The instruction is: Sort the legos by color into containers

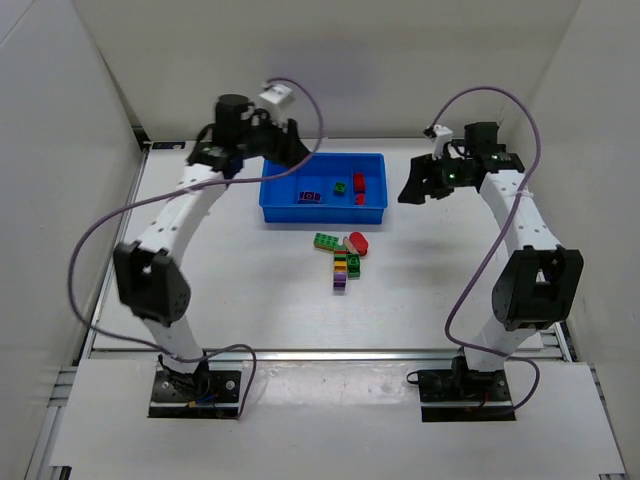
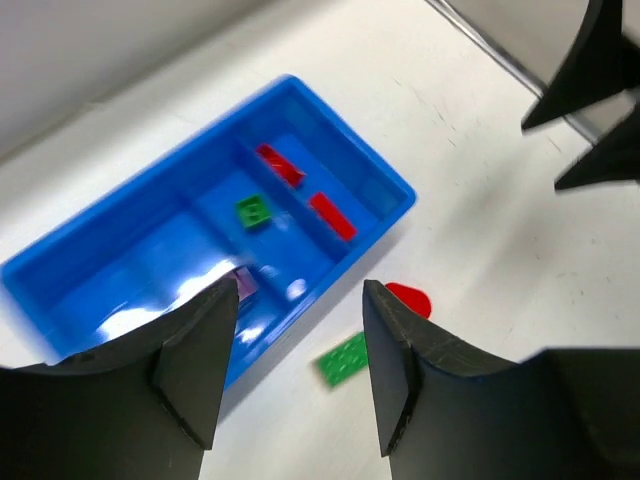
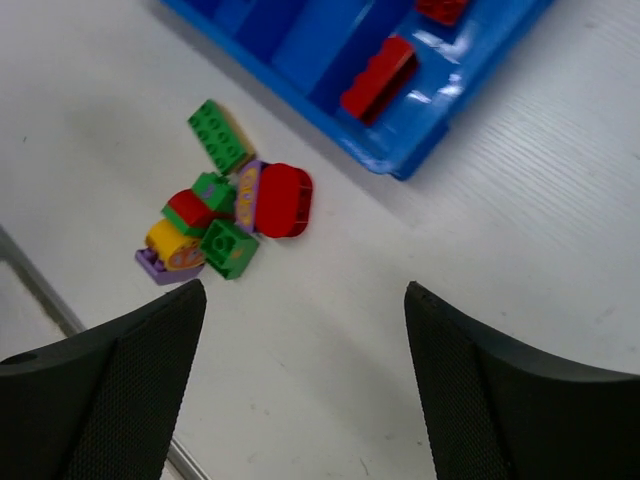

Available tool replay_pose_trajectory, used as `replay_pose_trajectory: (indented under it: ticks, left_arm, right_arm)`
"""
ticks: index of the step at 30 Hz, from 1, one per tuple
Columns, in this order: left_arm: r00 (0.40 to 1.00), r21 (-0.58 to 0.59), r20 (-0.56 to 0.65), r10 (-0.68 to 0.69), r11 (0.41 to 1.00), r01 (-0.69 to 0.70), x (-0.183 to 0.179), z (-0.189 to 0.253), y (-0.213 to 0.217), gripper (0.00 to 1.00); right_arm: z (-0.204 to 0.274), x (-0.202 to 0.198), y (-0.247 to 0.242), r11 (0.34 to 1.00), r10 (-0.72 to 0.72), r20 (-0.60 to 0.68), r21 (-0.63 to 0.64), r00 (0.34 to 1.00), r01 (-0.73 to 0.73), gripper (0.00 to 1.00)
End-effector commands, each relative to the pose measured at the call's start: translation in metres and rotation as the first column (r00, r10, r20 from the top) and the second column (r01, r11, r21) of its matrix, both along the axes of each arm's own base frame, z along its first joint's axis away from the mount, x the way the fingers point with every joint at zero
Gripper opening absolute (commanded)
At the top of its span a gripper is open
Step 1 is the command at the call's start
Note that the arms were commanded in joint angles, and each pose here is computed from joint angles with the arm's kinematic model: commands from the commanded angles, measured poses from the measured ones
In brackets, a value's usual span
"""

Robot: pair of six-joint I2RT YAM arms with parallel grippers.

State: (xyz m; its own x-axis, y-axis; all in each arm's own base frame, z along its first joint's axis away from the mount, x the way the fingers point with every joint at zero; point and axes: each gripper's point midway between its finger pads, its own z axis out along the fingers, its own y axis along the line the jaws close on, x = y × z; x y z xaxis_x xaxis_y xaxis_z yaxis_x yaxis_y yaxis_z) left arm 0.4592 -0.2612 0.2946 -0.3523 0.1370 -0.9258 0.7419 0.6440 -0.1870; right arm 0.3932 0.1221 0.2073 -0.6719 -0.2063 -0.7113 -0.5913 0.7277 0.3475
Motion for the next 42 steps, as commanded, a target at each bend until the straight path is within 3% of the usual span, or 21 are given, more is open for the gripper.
replay_pose_trajectory:
  ticks: [1,4,5,11,15,17,18,20,21,27,31,42]
  left_arm:
    - [0.997,0.007,-0.015,0.079,0.997,-0.079,-0.033,0.02,0.045,0.63]
    - [0.991,0.071,0.005,0.134,0.988,-0.134,-0.05,0.006,0.071,0.64]
    - [0.988,0.07,0.053,0.144,0.987,-0.148,-0.062,0.021,0.078,0.64]
    - [0.993,0.141,0.051,0.111,0.983,-0.117,-0.101,0.008,0.094,0.77]
    - [0.998,0.152,0.022,0.062,0.986,-0.065,-0.115,0.003,0.093,0.81]
    - [0.999,0.15,0.019,0.046,0.988,-0.048,-0.117,0.001,0.092,0.81]
    - [0.999,0.15,0.009,0.037,0.988,-0.038,-0.117,-0.002,0.091,0.82]
    - [1.0,0.144,-0.004,0.029,0.989,-0.029,-0.115,-0.005,0.089,0.82]
    - [1.0,0.144,-0.01,0.025,0.989,-0.023,-0.115,-0.006,0.088,0.83]
    - [0.999,0.15,-0.035,0.021,0.989,-0.015,-0.107,-0.016,0.088,0.85]
    - [0.998,0.159,-0.051,0.036,0.987,-0.028,-0.102,-0.024,0.091,0.85]
    - [0.994,0.165,-0.099,0.042,0.986,-0.025,-0.099,-0.042,0.094,0.85]
  right_arm:
    - [0.006,-0.026,0.037,0.982,0.184,0.018,0.03,0.983,-0.185,0.82]
    - [-0.014,-0.042,0.06,0.978,0.208,-0.032,-0.023,0.978,-0.209,0.78]
    - [-0.02,-0.046,0.066,0.974,0.223,-0.027,-0.042,0.975,-0.224,0.78]
    - [-0.045,-0.072,0.085,0.865,0.496,0.116,-0.151,0.861,-0.478,0.83]
    - [-0.043,-0.06,0.074,0.73,0.682,0.26,-0.194,0.683,-0.655,0.87]
    - [-0.05,-0.068,0.065,0.681,0.731,0.224,-0.186,0.644,-0.708,0.89]
    - [-0.053,-0.058,0.065,0.628,0.776,0.257,-0.23,0.576,-0.743,0.89]
    - [-0.065,-0.059,0.059,0.585,0.808,0.237,-0.219,0.539,-0.781,0.9]
    - [-0.062,-0.053,0.06,0.534,0.839,0.289,-0.272,0.461,-0.8,0.91]
    - [-0.079,-0.062,0.064,0.352,0.918,0.306,-0.344,0.251,-0.87,0.92]
    - [-0.099,-0.053,0.072,0.331,0.928,0.308,-0.429,0.209,-0.84,0.95]
    - [-0.127,-0.028,0.104,0.307,0.95,0.205,-0.48,0.236,-0.822,0.95]
